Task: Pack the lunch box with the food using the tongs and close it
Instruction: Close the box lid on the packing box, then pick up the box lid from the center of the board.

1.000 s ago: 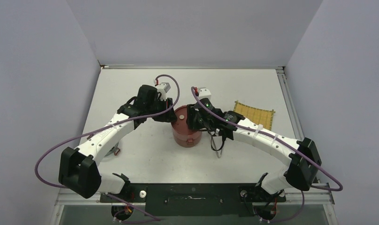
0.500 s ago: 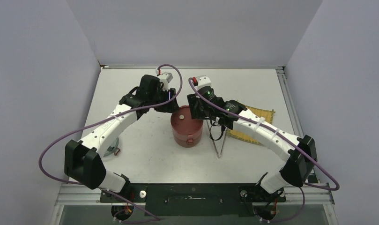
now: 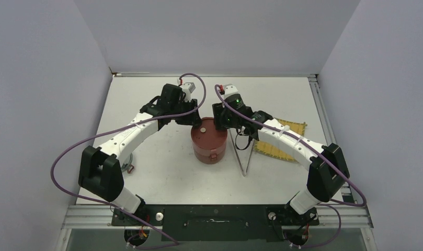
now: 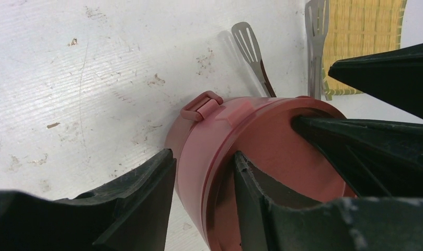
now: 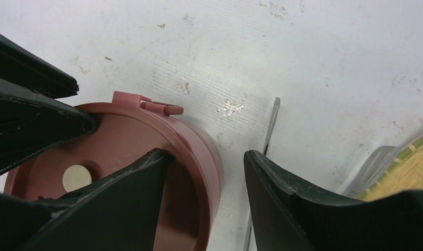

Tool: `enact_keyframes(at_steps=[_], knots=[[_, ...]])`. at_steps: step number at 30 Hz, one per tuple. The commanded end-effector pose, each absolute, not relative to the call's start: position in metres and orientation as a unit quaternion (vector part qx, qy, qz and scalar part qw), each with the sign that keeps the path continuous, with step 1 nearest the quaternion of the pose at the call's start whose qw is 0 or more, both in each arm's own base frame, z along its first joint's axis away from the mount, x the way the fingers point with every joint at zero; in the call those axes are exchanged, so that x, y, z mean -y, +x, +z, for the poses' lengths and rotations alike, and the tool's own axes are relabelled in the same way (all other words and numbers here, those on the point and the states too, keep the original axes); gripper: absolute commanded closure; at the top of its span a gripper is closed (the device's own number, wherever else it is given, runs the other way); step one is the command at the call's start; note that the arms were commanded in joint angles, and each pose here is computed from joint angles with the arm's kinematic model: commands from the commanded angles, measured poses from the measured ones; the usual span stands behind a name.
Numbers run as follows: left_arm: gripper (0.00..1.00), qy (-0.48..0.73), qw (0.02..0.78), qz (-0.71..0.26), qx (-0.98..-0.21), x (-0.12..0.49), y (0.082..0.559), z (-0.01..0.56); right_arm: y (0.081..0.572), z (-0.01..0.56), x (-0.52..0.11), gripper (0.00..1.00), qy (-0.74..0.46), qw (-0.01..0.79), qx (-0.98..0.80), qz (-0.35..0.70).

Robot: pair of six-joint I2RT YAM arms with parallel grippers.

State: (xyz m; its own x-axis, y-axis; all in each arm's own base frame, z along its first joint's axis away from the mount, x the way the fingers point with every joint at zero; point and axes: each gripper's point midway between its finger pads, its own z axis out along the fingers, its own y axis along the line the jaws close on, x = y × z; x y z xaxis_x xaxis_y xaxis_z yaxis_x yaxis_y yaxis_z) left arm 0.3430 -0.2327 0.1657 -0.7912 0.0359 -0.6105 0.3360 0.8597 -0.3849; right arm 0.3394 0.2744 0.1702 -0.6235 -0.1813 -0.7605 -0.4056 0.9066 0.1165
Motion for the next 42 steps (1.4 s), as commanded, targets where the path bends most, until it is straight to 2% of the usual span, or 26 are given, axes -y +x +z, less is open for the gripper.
enact_keyframes(at_steps=[1, 6, 10, 15, 20, 23, 25, 26, 32, 33, 34, 36, 41, 42], knots=[[0.59, 0.087, 0.255, -0.175, -0.947, 0.202, 0.325, 0.113, 0.312, 0.12, -0.263, 0.45, -0.177, 0.334, -0.917, 0.127], [0.61, 0.089, 0.226, -0.164, -0.956, 0.196, 0.31, 0.094, 0.3, 0.108, -0.253, 0.46, -0.164, 0.321, -0.925, 0.122], [0.6, 0.087, 0.258, -0.181, -0.945, 0.202, 0.32, 0.117, 0.305, 0.131, -0.255, 0.46, -0.158, 0.343, -0.917, 0.13], [0.44, 0.079, 0.324, -0.189, -0.924, 0.201, 0.333, 0.173, 0.314, 0.18, -0.261, 0.41, -0.15, 0.394, -0.893, 0.155], [0.25, 0.048, 0.392, -0.155, -0.905, 0.177, 0.339, 0.225, 0.319, 0.224, -0.257, 0.29, -0.14, 0.451, -0.864, 0.173], [0.16, 0.02, 0.414, -0.124, -0.902, 0.152, 0.335, 0.24, 0.318, 0.247, -0.247, 0.21, -0.135, 0.486, -0.846, 0.172], [0.06, 0.0, 0.412, -0.099, -0.906, 0.131, 0.329, 0.235, 0.316, 0.26, -0.237, 0.17, -0.126, 0.509, -0.834, 0.17], [0.04, -0.017, 0.405, -0.087, -0.91, 0.12, 0.326, 0.228, 0.316, 0.264, -0.231, 0.15, -0.121, 0.519, -0.829, 0.168], [0.03, -0.188, 0.328, -0.073, -0.923, 0.044, 0.295, 0.166, 0.316, 0.275, -0.186, 0.07, -0.076, 0.557, -0.812, 0.156], [0.0, -0.216, 0.326, -0.078, -0.917, 0.035, 0.291, 0.158, 0.317, 0.275, -0.179, 0.07, -0.07, 0.559, -0.812, 0.153], [0.03, -0.242, 0.33, -0.077, -0.909, 0.024, 0.288, 0.152, 0.317, 0.274, -0.173, 0.06, -0.064, 0.559, -0.812, 0.152], [0.04, -0.294, 0.327, -0.054, -0.897, -0.006, 0.277, 0.134, 0.317, 0.271, -0.164, 0.06, -0.055, 0.559, -0.813, 0.153], [0.0, -0.343, 0.309, 0.009, -0.887, -0.048, 0.263, 0.107, 0.318, 0.259, -0.148, 0.05, -0.037, 0.554, -0.814, 0.171], [0.06, -0.343, 0.303, 0.015, -0.889, -0.05, 0.263, 0.104, 0.318, 0.257, -0.147, 0.05, -0.037, 0.551, -0.815, 0.177]])
